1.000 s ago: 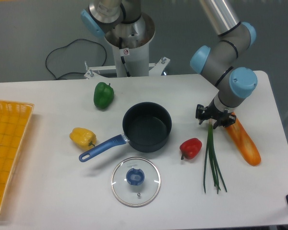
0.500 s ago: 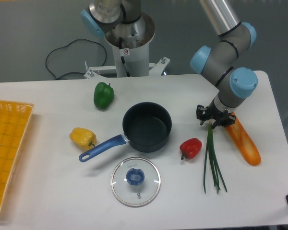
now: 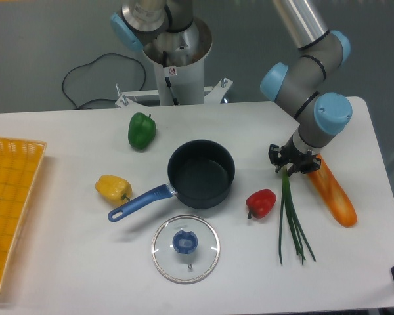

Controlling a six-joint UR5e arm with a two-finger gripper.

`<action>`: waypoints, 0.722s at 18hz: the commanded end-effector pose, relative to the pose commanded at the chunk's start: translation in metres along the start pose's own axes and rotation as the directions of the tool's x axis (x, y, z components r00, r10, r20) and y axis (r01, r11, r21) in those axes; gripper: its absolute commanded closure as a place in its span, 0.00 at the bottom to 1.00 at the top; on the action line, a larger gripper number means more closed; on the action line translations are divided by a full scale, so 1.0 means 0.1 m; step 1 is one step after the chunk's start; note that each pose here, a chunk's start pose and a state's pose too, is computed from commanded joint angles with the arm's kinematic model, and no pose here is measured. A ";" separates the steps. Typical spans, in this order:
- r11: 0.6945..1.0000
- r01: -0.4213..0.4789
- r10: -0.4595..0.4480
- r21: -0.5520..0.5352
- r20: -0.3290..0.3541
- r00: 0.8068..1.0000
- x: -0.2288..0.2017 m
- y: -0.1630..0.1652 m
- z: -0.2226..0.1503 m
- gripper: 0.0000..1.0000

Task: Pick up the green onion
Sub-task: 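Close the gripper around the green onion stalks near their roots, then lift the green onions up off the table with the gripper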

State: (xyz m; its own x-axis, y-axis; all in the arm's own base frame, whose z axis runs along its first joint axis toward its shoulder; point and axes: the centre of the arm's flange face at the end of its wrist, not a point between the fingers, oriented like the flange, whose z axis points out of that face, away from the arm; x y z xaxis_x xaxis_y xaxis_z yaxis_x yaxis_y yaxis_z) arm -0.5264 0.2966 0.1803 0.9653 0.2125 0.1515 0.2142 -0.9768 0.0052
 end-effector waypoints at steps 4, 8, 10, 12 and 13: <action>1.000 0.002 -0.002 -0.001 -0.003 1.000 0.01 0.00 0.01 0.66; 1.000 0.011 -0.011 -0.001 -0.003 1.000 0.01 0.00 0.01 0.72; 1.000 0.011 -0.011 -0.001 -0.003 1.000 0.01 0.00 0.01 0.78; 1.000 0.011 -0.011 -0.001 -0.001 1.000 0.00 0.00 0.00 0.80; 1.000 0.011 -0.011 0.001 -0.001 1.000 0.00 0.00 -0.01 0.82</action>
State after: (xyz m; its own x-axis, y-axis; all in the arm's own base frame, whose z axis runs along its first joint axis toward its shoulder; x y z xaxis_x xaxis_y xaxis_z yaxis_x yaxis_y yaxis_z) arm -0.5266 0.2968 0.1816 0.9629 0.2230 0.1522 0.2248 -0.9744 0.0055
